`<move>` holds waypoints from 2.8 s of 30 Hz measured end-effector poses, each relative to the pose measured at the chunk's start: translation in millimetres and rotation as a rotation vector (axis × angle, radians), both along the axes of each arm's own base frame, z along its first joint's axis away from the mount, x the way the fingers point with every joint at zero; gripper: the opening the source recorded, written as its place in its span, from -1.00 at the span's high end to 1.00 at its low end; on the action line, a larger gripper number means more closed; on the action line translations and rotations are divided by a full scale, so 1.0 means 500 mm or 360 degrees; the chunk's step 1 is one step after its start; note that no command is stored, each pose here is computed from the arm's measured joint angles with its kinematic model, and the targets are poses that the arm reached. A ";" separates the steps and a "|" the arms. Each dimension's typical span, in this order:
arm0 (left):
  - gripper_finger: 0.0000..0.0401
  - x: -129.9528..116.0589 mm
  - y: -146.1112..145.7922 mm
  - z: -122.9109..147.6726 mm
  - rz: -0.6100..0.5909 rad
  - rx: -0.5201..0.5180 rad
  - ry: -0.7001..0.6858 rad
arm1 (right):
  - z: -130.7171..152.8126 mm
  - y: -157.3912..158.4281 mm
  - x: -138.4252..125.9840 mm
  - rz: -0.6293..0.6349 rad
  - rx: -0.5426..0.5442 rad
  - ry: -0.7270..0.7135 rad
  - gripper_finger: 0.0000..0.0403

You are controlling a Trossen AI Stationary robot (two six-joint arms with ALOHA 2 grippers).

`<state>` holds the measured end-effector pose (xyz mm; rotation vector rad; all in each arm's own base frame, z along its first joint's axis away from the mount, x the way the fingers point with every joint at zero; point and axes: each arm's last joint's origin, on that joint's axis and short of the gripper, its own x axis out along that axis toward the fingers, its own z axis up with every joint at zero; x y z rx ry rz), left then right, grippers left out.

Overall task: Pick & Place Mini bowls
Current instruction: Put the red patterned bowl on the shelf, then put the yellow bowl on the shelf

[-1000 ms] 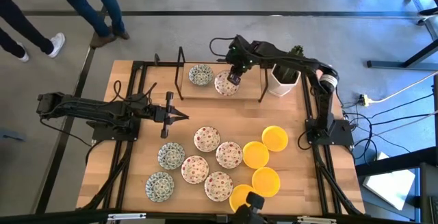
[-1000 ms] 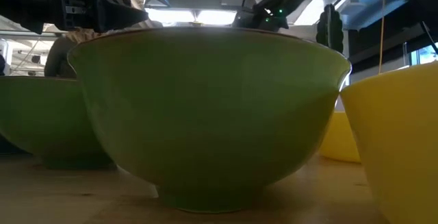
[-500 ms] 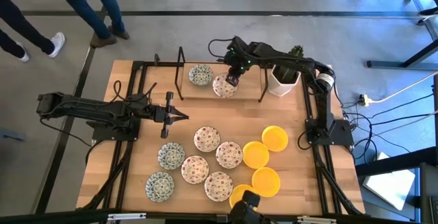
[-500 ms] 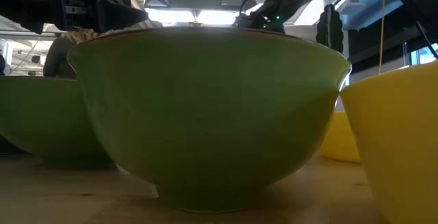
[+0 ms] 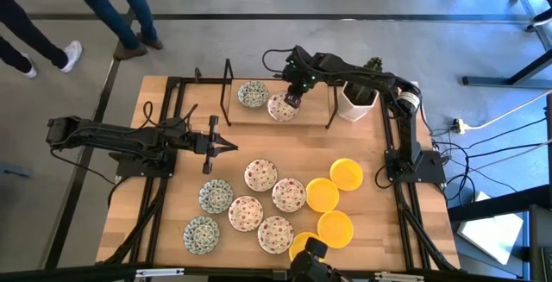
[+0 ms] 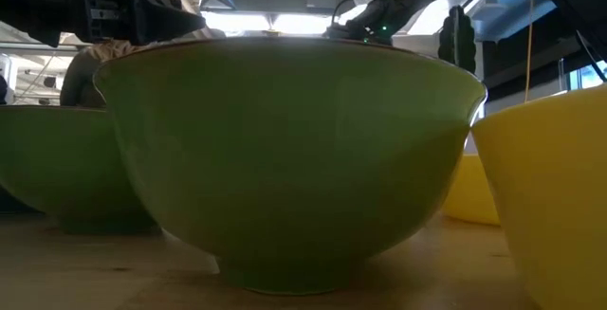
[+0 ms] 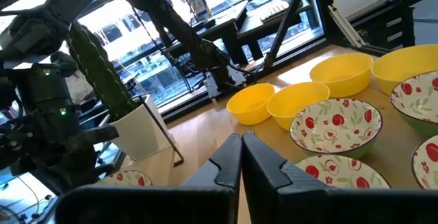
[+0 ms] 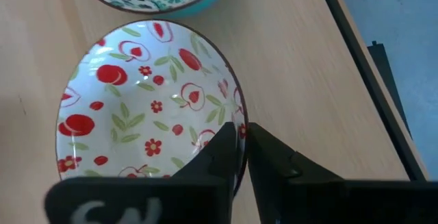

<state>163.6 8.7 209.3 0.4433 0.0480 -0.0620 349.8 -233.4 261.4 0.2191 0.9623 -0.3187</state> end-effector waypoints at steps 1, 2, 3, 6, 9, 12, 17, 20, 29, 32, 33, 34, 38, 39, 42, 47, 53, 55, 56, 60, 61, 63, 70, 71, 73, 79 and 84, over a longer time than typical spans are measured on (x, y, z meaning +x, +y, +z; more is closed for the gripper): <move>0.95 0.000 0.000 0.000 0.0000 0.0000 0.0001 | 0.000 0.000 0.001 0.0000 -0.0004 -0.0006 0.81; 0.95 0.000 0.000 0.000 0.0000 0.0000 0.0001 | 0.001 -0.001 0.001 0.0001 -0.0005 -0.0008 0.81; 0.95 0.000 0.000 0.000 -0.0001 0.0000 0.0002 | 0.001 -0.001 0.001 0.0000 -0.0005 -0.0008 0.80; 0.95 0.000 0.000 0.000 -0.0001 -0.0001 0.0004 | 0.000 0.000 0.000 -0.0001 0.0000 -0.0003 0.80; 0.97 0.000 0.000 -0.001 0.0000 -0.0001 0.0006 | 0.000 -0.001 0.000 -0.0010 -0.0009 0.0005 0.80; 0.97 0.000 0.000 -0.001 0.0000 0.0000 0.0006 | -0.001 -0.002 -0.002 -0.0041 -0.0041 0.0038 0.79; 0.95 0.000 0.000 -0.001 0.0000 0.0000 0.0006 | 0.000 -0.003 -0.002 -0.0062 -0.0062 0.0045 0.65; 0.95 0.000 0.000 -0.001 0.0000 0.0000 0.0006 | 0.000 -0.004 -0.002 -0.0072 -0.0082 0.0051 0.51; 0.96 0.000 0.000 -0.001 -0.0001 -0.0001 0.0007 | 0.054 -0.010 0.004 -0.0056 -0.0184 -0.0021 0.24; 0.96 0.000 0.000 -0.001 0.0000 0.0000 0.0007 | 0.103 -0.007 0.001 -0.0055 -0.0193 -0.0038 0.21; 0.96 0.000 0.000 -0.001 0.0000 0.0000 0.0007 | 0.121 -0.005 -0.001 -0.0052 -0.0192 -0.0040 0.21; 0.96 0.000 0.000 -0.001 0.0000 0.0000 0.0006 | 0.140 0.000 -0.004 -0.0043 -0.0182 -0.0037 0.21; 0.97 0.000 0.000 -0.002 -0.0001 -0.0001 0.0018 | 0.202 0.035 -0.015 0.0066 -0.0084 -0.0030 0.21; 0.96 0.000 0.000 -0.003 0.0000 -0.0001 0.0026 | 0.215 0.047 -0.016 0.0099 -0.0071 -0.0023 0.21; 0.95 0.000 0.000 -0.006 0.0000 -0.0002 0.0048 | 0.255 0.093 -0.022 0.0240 -0.0039 -0.0038 0.28; 0.95 -0.001 0.000 -0.006 -0.0001 -0.0002 0.0053 | 0.354 0.197 -0.055 0.0479 -0.0189 -0.0287 0.54; 0.97 -0.001 0.000 -0.006 -0.0001 -0.0003 0.0053 | 0.481 0.323 -0.154 0.0715 -0.0414 -0.0676 0.95; 0.96 0.000 0.000 -0.006 -0.0001 -0.0002 0.0053 | 0.512 0.364 -0.193 0.0790 -0.0443 -0.0787 0.96; 0.96 -0.001 0.000 -0.006 -0.0001 -0.0003 0.0053 | 0.525 0.383 -0.214 0.0824 -0.0457 -0.0831 0.95; 0.97 -0.001 0.000 -0.006 0.0000 -0.0003 0.0053 | 0.547 0.443 -0.292 0.0840 -0.0568 -0.0946 0.95; 0.97 0.000 0.000 -0.006 0.0001 -0.0002 0.0053 | 0.547 0.454 -0.310 0.0822 -0.0587 -0.0978 0.96; 0.98 -0.001 0.001 -0.006 0.0026 0.0008 0.0052 | 0.534 0.468 -0.344 0.0778 -0.0601 -0.1024 0.98; 0.98 -0.016 0.004 0.035 0.0155 -0.0194 -0.0108 | 0.421 0.482 -0.411 0.0705 -0.0584 -0.1111 0.95; 0.98 -0.022 0.002 0.034 0.0122 -0.0195 -0.0102 | 0.405 0.482 -0.418 0.0699 -0.0586 -0.1135 0.96; 0.98 -0.037 -0.001 0.029 0.0066 -0.0164 -0.0097 | 0.374 0.481 -0.429 0.0689 -0.0590 -0.1188 0.97; 0.98 -0.083 0.004 0.023 0.0082 -0.0233 -0.0255 | 0.306 0.484 -0.439 0.0753 -0.0563 -0.1274 0.96; 0.98 -0.109 0.017 0.017 0.0215 -0.0262 -0.0360 | 0.252 0.490 -0.419 0.0867 -0.0484 -0.1286 0.98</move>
